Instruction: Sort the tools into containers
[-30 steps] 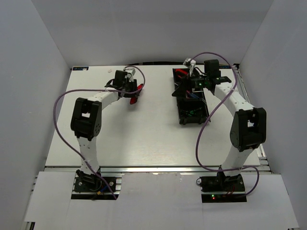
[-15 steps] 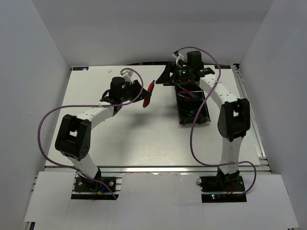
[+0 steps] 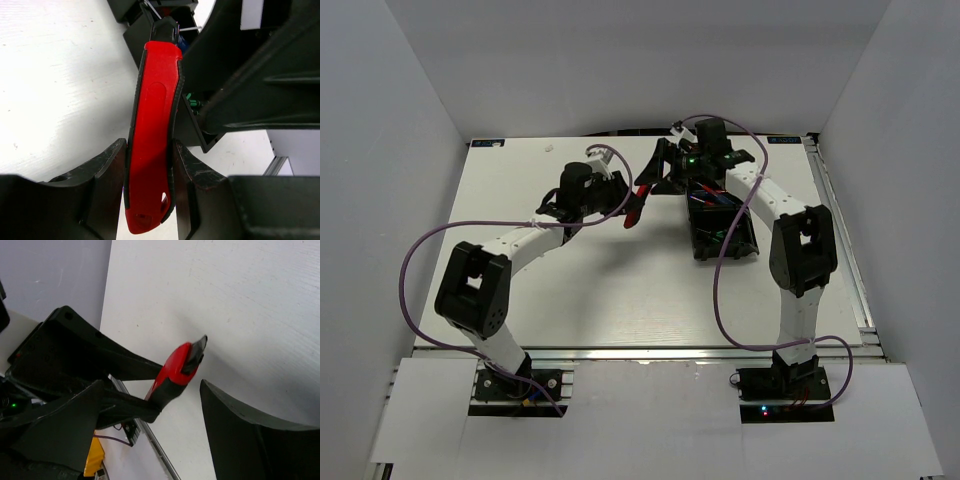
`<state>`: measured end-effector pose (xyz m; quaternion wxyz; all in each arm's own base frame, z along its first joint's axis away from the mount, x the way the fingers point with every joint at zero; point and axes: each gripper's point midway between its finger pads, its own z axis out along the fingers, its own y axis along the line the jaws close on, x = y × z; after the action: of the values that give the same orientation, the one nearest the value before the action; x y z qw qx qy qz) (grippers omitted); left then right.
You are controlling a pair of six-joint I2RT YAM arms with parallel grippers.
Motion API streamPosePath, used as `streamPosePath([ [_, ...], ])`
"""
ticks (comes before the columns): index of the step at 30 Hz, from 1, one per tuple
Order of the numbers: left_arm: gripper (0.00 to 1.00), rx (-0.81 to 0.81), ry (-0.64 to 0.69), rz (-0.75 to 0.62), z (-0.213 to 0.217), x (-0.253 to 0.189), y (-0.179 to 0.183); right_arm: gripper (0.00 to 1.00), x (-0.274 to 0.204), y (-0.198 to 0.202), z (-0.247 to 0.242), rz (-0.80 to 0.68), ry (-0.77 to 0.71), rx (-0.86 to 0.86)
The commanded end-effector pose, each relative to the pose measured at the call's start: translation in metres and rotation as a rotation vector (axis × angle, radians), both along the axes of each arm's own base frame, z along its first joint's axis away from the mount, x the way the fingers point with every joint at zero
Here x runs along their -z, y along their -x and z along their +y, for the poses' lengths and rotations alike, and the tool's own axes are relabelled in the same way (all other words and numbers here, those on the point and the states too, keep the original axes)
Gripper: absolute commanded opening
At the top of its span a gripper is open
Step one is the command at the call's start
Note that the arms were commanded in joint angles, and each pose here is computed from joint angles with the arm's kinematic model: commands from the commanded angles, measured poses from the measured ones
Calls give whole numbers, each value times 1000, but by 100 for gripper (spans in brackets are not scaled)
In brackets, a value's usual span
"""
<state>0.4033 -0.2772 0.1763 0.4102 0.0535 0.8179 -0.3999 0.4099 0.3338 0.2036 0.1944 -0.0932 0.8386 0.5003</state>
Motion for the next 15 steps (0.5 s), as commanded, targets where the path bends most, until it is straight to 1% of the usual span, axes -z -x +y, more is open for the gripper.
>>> streamPosePath([
  [1,0,39,3,-126,-8,-43,3,83,0,0,5,19,-13,23],
  [2,0,44,1,-127,-9,-43,5,78,-1,-1,6,16,-22,24],
  [4,0,47,-2,-129,-10,-42,6,70,1,-1,8,34,-37,27],
  [5,0,50,-3,-135,-11,-44,6,61,1,-2,10,32,-48,20],
  [7,0,52,-9,-135,-12,-43,7,56,4,0,13,46,-51,21],
  [9,0,55,-17,-143,-13,-43,6,45,7,2,14,54,-54,18],
  [10,0,56,-20,-142,-14,-43,7,38,7,4,16,53,-62,8],
  [11,0,56,-23,-145,-14,-43,6,24,5,6,17,49,-75,-4],
  [13,0,54,-27,-146,-14,-43,6,16,9,9,16,64,-78,-4],
  [14,0,57,-31,-147,-14,-42,6,8,8,11,17,60,-79,-8],
  [15,2,55,-31,-144,-14,-42,6,4,9,11,16,60,-79,-7],
])
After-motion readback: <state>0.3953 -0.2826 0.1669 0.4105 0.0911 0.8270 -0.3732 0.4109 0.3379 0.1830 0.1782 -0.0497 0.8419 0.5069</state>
